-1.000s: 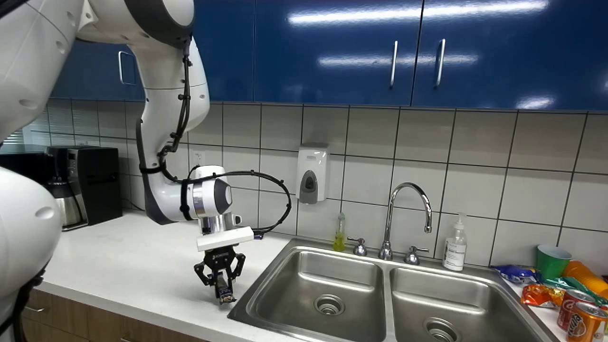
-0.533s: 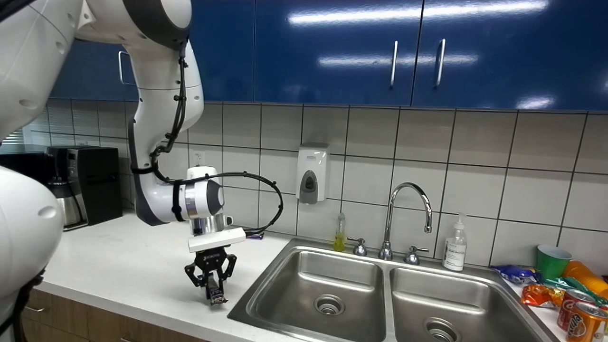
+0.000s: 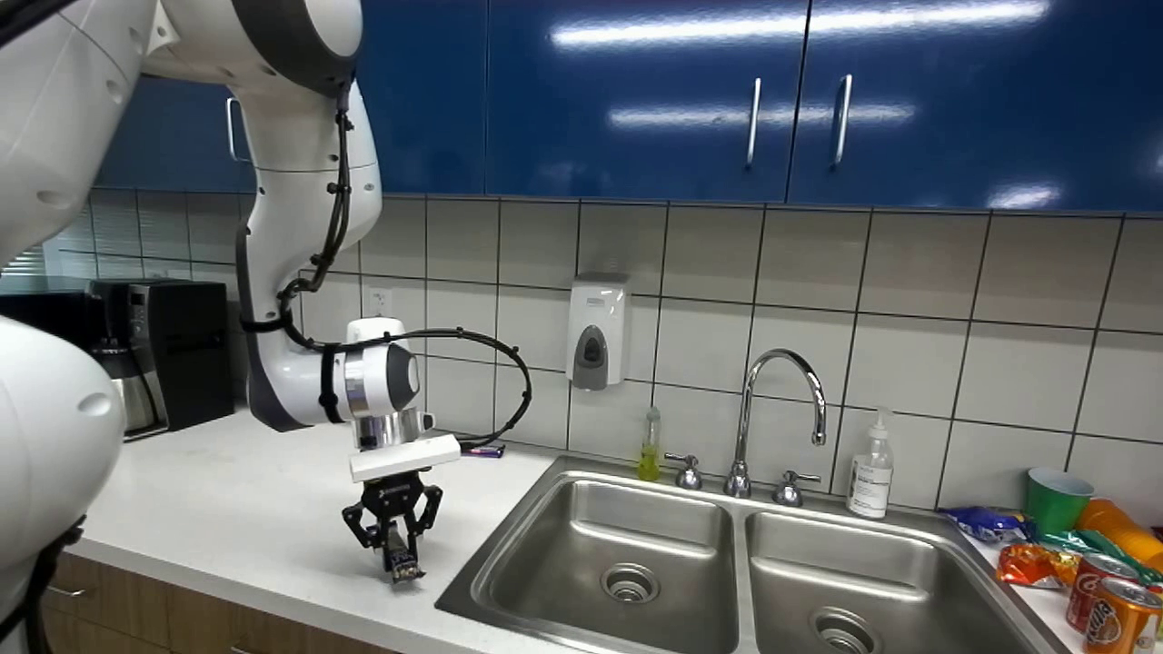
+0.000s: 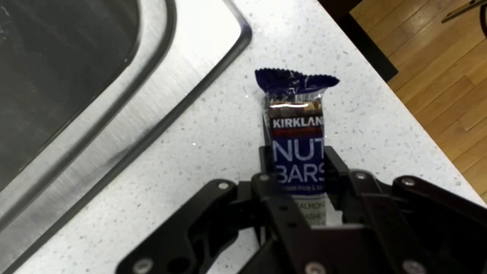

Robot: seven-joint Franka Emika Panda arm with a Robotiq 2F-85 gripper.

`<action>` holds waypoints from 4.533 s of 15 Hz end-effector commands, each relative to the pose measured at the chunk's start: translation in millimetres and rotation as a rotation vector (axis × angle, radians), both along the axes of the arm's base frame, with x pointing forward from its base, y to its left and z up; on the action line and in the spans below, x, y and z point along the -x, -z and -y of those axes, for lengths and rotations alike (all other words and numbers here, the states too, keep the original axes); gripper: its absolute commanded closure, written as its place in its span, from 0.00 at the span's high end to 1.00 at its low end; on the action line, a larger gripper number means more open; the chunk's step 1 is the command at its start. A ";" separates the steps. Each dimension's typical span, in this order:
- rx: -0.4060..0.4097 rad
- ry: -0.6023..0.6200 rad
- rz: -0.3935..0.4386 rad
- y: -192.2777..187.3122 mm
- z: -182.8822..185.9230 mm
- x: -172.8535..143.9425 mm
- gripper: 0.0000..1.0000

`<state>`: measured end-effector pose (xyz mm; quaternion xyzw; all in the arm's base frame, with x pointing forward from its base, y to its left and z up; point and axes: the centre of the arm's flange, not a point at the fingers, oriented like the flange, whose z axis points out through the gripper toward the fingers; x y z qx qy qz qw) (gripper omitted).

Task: Take the candy bar out of the kitchen sink

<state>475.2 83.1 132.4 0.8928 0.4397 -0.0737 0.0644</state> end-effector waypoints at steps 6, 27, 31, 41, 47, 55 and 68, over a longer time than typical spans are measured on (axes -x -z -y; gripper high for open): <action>0.012 0.002 0.007 1.3 -5.3 2.0 0.68; -0.012 0.106 0.063 -34.4 9.3 -4.7 1.00; -0.012 0.168 0.078 -45.0 23.1 -4.4 1.00; -0.025 0.361 0.132 -75.0 69.4 12.7 1.00; -0.028 0.493 0.164 -86.2 102.2 17.2 1.00; -0.018 0.435 0.126 -71.1 93.9 7.7 1.00; -0.018 0.434 0.126 -71.1 93.8 7.7 1.00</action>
